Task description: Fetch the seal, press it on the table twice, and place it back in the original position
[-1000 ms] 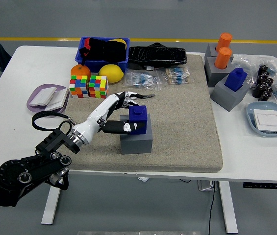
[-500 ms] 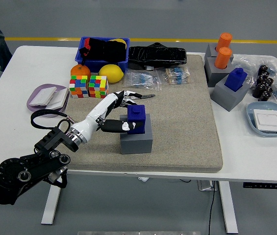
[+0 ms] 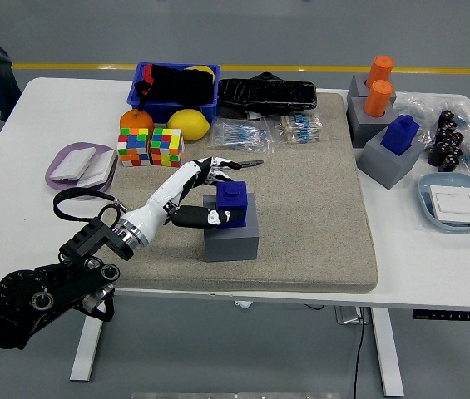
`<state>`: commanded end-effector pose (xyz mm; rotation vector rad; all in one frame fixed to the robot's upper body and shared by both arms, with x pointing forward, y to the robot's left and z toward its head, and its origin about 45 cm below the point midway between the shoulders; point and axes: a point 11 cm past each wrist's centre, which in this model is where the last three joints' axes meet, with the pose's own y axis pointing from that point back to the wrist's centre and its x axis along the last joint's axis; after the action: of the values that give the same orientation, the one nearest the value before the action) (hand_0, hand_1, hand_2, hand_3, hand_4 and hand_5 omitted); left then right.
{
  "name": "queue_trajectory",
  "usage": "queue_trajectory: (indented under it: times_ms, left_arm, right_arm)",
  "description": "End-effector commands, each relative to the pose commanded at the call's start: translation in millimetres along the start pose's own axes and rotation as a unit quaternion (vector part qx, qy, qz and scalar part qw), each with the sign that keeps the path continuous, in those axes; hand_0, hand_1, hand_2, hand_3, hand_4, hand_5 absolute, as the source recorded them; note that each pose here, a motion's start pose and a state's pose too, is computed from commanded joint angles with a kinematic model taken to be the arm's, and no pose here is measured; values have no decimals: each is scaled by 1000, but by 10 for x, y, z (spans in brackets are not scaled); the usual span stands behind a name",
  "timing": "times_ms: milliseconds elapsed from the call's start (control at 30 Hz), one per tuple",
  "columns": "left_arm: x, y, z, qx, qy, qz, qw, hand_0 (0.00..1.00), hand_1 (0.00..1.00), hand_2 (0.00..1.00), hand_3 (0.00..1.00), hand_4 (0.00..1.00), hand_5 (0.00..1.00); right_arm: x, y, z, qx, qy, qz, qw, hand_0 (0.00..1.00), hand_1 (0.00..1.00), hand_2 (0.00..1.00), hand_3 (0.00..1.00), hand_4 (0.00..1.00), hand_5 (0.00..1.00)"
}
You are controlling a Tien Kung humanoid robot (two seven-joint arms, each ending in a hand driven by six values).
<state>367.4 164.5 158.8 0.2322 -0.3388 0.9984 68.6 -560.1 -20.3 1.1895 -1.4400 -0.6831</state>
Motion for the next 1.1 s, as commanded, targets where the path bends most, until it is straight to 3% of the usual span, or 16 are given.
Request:
queue_trajectory:
  times_ms: [167,200,367,400,567,600,767,800,933,1100]
  left_arm:
    - [28,-3,-5,-1,4,2,1000,681,560,498,747,710,2]
    - [33,-5,-6,-1,5,2,1000,876,895,853,932,998,2]
    - [54,-18,11,-6,3,-2,1000,876,895,853,932,998,2]
    - [54,-20,12,-5,2,-4,1000,992,998,998,998,998,103]
    - [19,-13,5,0,-3,-20,1000,992,998,998,998,998,103]
    - [19,-12,6,-1,-3,-19,1000,998,998,998,998,998,153]
    - [55,-33,76,-10,6,-14,1000,998,998,998,998,998,153]
    - [71,-43,104,-13,8,-12,1000,998,998,998,998,998,220]
    - [138,-64,191,-24,20,-1,1000,998,998,998,998,998,220]
    - [339,-49,202,-26,21,27,999,998,998,998,998,998,235]
  right_arm:
    - [-1,-1,2,0,0,0,1000,790,695,665,657,839,475]
    - [-2,-1,1,0,0,0,1000,788,695,664,658,839,475]
    - [-8,-2,1,0,0,-1,1000,788,695,664,658,839,475]
    - [-10,-2,1,0,0,-1,1000,790,695,665,658,839,475]
    - [-7,-2,1,0,0,-1,1000,790,695,665,658,839,475]
    - [-6,-2,1,0,0,-1,1000,790,695,664,657,839,475]
    - [-8,-2,-4,1,0,-1,1000,790,695,664,657,839,475]
    - [-8,-3,-5,1,0,-1,1000,791,695,663,658,840,472]
    - [-14,-5,-9,1,-2,-1,1000,791,695,663,658,840,472]
    - [-2,-3,-9,1,-3,1,1000,790,695,663,657,840,475]
